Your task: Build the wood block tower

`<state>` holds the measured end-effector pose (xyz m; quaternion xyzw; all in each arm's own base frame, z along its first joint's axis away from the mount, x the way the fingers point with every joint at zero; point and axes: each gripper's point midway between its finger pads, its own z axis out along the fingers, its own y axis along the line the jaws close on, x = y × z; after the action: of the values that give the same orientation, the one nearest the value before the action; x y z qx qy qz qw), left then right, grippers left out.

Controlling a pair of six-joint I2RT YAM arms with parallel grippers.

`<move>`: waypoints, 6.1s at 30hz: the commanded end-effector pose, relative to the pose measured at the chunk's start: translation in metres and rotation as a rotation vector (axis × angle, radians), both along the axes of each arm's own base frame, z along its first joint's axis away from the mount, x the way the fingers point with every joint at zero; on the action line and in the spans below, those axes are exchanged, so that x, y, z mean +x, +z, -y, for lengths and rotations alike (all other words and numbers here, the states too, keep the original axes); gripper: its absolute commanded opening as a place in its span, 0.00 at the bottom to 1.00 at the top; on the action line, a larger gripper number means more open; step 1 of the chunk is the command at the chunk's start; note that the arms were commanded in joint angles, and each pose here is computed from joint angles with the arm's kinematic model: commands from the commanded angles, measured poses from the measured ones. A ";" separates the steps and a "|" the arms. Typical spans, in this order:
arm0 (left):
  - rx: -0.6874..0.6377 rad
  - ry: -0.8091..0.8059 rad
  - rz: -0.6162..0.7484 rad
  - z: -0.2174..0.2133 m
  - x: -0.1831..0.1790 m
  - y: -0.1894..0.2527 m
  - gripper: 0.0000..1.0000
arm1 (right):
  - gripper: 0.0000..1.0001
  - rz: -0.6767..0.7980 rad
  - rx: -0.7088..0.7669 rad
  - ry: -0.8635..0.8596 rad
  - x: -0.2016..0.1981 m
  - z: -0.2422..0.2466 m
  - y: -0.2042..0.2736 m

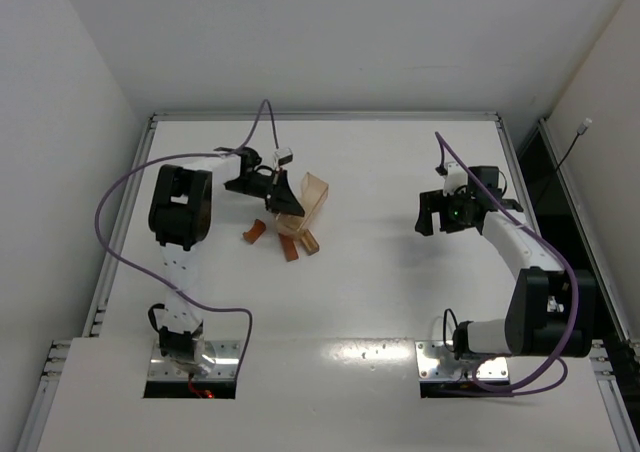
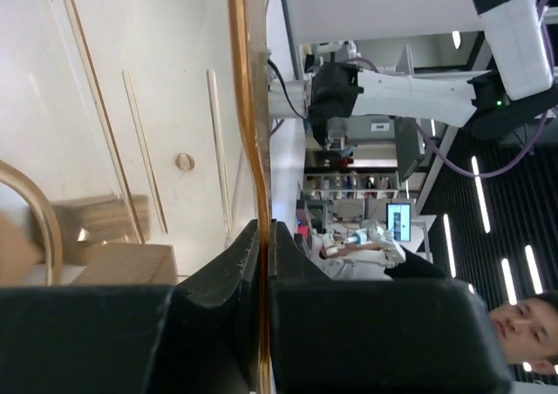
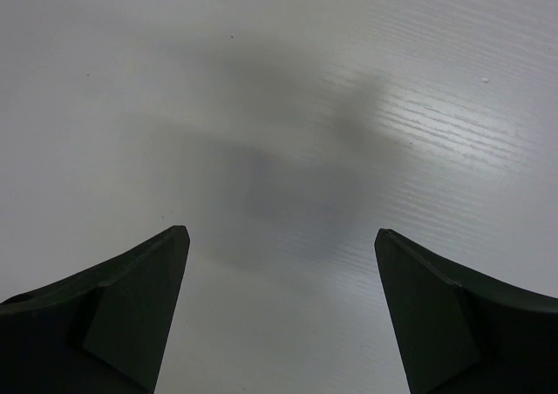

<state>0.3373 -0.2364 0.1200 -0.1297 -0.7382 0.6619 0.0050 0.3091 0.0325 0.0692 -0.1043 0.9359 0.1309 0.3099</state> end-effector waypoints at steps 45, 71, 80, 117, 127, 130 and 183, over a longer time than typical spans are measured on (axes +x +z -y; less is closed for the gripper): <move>-0.207 -0.262 0.055 0.064 -0.103 0.082 0.00 | 0.85 0.054 0.035 0.015 0.010 -0.007 0.014; 0.280 0.163 0.635 -0.075 0.061 0.091 0.00 | 0.81 0.088 0.029 0.011 0.012 -0.008 0.021; 0.905 0.521 0.786 -0.159 0.115 0.090 0.00 | 0.81 0.130 0.005 -0.005 0.017 -0.003 0.036; 1.305 0.862 0.494 -0.352 0.214 -0.016 0.42 | 0.82 0.196 -0.079 0.086 0.021 -0.029 0.050; 1.129 1.257 0.901 -0.338 0.189 0.216 0.62 | 0.82 0.236 -0.096 0.097 0.022 -0.032 0.059; 1.126 1.096 0.985 -0.292 0.174 0.229 0.68 | 0.82 0.253 -0.116 0.117 0.022 -0.033 0.062; 0.949 0.834 0.425 -0.271 0.044 0.026 0.68 | 0.86 0.353 -0.229 0.946 0.133 -0.405 -0.028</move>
<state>0.3746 0.0330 0.1341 0.0559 -0.9315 0.1532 -0.3251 0.4338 0.4279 0.0314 -0.5742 0.7329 0.1181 0.3454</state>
